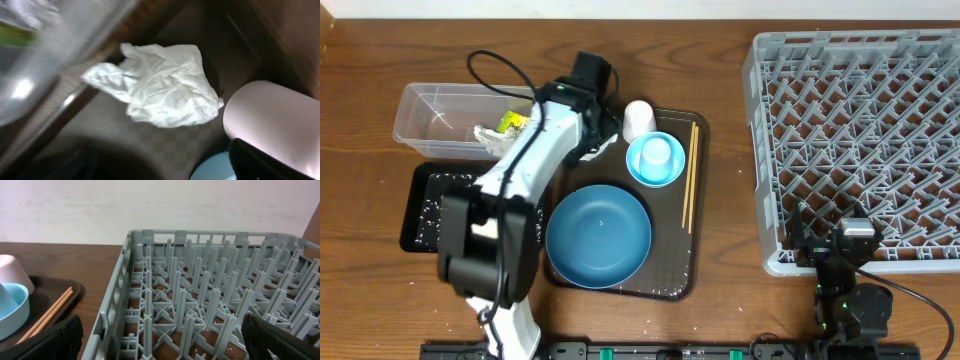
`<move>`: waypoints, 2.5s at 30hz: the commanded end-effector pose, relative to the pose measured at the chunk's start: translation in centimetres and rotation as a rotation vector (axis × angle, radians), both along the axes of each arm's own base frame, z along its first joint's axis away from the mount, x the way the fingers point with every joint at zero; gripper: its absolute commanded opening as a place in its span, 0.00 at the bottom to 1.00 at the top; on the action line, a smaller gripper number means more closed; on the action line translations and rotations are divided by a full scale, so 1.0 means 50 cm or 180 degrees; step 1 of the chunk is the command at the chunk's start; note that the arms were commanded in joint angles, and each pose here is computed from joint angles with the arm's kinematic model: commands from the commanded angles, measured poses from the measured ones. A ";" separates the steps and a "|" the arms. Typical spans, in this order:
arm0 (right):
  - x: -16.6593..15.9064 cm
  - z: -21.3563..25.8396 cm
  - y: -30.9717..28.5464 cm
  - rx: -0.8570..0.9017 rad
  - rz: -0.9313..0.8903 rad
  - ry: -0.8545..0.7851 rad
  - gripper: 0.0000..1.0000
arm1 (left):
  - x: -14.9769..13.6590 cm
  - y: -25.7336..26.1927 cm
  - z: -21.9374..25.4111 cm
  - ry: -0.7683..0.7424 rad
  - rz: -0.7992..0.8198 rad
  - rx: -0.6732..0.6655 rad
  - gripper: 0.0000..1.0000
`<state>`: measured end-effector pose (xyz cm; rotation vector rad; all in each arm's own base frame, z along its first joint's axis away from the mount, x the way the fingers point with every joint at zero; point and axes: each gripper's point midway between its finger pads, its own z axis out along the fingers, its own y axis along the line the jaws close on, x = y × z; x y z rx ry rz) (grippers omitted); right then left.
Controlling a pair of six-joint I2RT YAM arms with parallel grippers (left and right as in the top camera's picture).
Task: Sort waste into correct bins and load items into the dishwasher rack
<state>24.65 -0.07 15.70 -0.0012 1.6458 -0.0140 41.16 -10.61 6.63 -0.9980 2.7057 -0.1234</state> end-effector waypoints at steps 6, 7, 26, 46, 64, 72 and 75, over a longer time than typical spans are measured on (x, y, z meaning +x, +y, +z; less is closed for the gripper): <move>0.000 -0.002 -0.001 -0.0024 -0.0005 0.0009 0.99 | 0.007 -0.005 -0.069 0.0140 0.0015 0.0028 0.82; 0.000 -0.002 -0.001 -0.0024 -0.0005 0.0009 0.99 | 0.006 -0.004 -0.074 0.0160 0.0013 0.0034 0.82; 0.000 -0.002 -0.001 -0.0024 -0.0007 0.0009 0.99 | -0.016 -0.010 -0.118 0.0396 -0.0031 0.0047 0.06; 0.000 -0.002 -0.001 -0.0024 -0.0007 0.0009 0.99 | 0.008 0.037 0.236 -0.1011 0.0126 0.0092 0.06; 0.000 -0.002 -0.001 -0.0024 -0.0005 0.0009 0.99 | -0.013 -0.015 -0.029 0.0126 -0.0076 0.0019 0.80; 0.000 -0.003 -0.001 -0.0023 -0.0006 0.0011 0.99 | -0.003 -0.019 -0.103 0.0257 0.0096 0.0019 0.80; 0.000 -0.002 -0.001 -0.0024 -0.0007 0.0010 0.99 | -0.004 -0.018 -0.117 0.0297 0.0095 0.0034 0.78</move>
